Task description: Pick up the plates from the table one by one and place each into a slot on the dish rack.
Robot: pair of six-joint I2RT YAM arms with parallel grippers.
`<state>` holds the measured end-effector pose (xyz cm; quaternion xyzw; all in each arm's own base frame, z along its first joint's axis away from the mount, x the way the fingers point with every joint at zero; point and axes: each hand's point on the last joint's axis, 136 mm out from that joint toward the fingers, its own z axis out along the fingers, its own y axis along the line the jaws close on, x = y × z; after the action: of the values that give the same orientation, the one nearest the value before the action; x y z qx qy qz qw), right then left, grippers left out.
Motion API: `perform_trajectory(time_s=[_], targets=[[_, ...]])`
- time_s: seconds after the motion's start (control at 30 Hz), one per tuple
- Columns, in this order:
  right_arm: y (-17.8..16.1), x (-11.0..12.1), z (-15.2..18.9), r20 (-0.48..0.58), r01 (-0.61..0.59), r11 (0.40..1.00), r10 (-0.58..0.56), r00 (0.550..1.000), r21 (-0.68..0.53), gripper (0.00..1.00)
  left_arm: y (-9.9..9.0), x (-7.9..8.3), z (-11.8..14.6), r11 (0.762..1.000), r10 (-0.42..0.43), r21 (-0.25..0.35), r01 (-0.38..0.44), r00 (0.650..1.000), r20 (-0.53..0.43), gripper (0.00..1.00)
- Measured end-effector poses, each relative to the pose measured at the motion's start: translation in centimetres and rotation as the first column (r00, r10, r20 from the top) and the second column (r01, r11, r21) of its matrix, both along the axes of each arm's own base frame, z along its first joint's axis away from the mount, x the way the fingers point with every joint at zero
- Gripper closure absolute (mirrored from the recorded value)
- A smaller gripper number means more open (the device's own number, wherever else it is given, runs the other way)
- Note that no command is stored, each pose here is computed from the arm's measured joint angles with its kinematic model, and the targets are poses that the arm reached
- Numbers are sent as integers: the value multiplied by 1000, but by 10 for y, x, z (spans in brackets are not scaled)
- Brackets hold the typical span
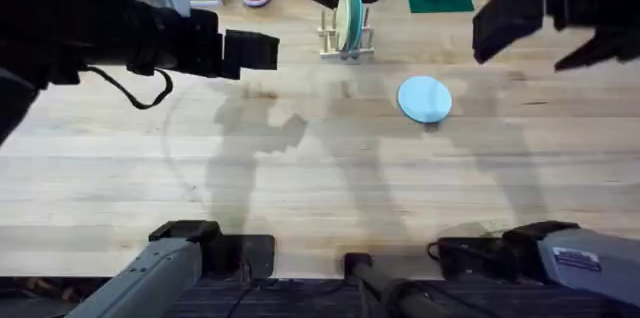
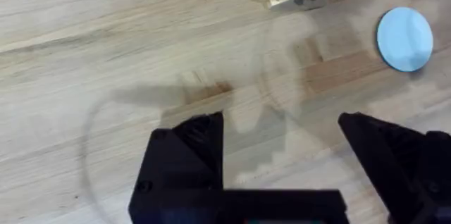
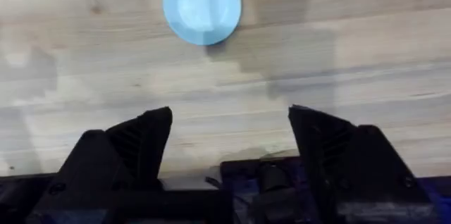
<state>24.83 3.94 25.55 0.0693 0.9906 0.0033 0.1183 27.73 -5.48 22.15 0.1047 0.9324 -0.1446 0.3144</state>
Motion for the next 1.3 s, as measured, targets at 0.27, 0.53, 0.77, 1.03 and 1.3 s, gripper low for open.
perform_trajectory(time_s=[0.27,0.53,0.77,1.03,1.3], targets=[[-2,-20,-5,38,1,996,-5,999,85,9,-5,-2,1,1000,-18,-25,18,1000,-4,7],[-6,-20,-5,39,-10,996,7,999,94,7,-16,-6,4,995,-60,-84,59,998,-8,67],[-20,-17,-5,46,7,996,-11,999,87,7,-43,-13,8,982,-126,-146,122,992,-18,946],[-29,-16,-4,51,28,993,-34,998,111,6,-88,-7,16,956,-179,-235,173,984,-6,960],[-30,-16,-4,52,27,993,-33,998,117,8,-143,11,5,915,-182,-382,131,978,-101,960]])
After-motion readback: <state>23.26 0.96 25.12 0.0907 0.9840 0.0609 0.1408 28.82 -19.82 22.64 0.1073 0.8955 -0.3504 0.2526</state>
